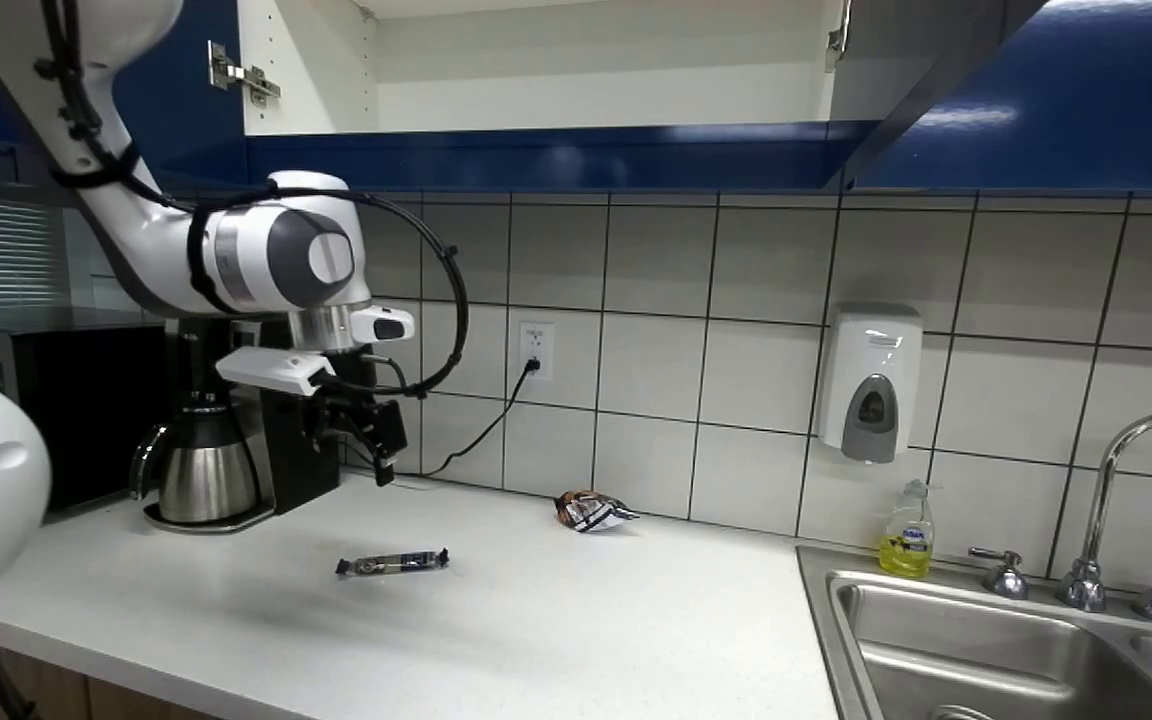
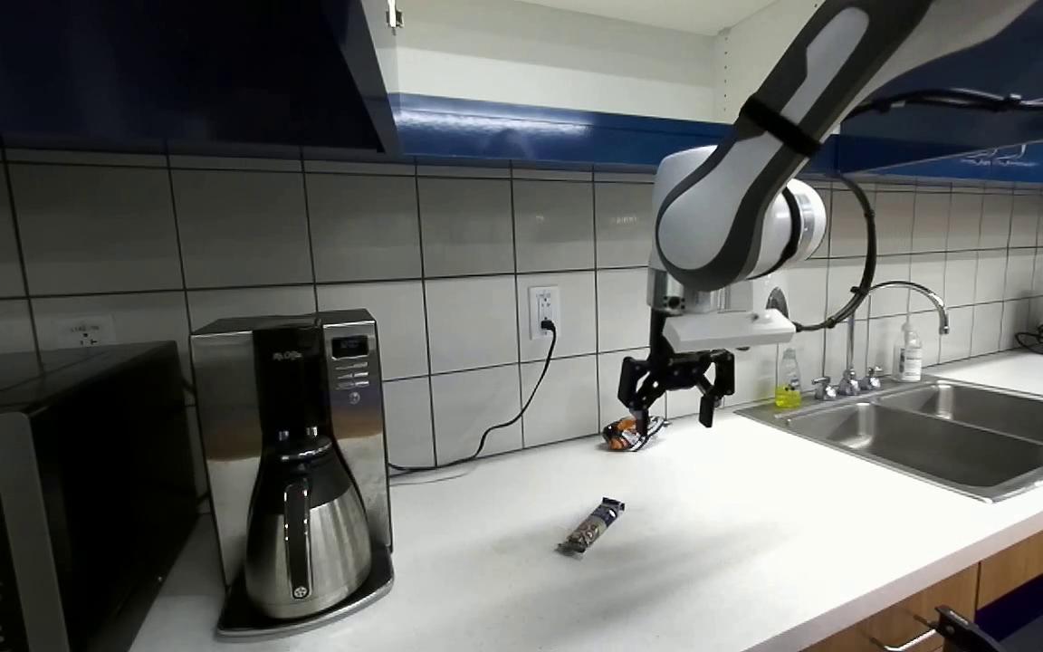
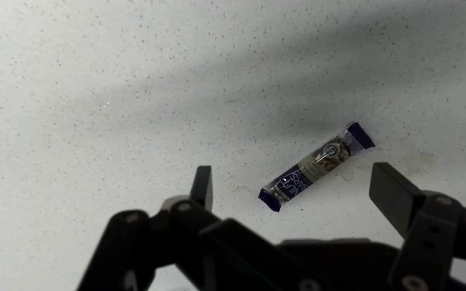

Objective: Put the snack bar in the top cabinet

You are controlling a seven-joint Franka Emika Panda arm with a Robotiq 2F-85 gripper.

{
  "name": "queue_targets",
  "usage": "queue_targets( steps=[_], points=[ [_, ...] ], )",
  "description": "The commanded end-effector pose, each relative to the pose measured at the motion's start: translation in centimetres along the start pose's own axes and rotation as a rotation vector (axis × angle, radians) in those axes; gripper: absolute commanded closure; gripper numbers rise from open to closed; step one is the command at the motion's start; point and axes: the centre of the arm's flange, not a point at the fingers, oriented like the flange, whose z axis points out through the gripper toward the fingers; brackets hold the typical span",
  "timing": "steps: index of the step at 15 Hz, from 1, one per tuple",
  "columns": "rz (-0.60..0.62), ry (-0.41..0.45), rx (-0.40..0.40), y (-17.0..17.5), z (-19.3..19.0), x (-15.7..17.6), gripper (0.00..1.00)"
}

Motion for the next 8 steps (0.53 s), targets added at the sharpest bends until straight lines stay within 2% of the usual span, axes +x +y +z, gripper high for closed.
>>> queue_targets(
  steps=[1,8],
  points=[
    [0.018,0.021,-0.024,-1.5,3.8,3.7,0.0],
    [0.017,-0.001,-0.045,-3.3,9.5,7.8,0.0]
  ],
)
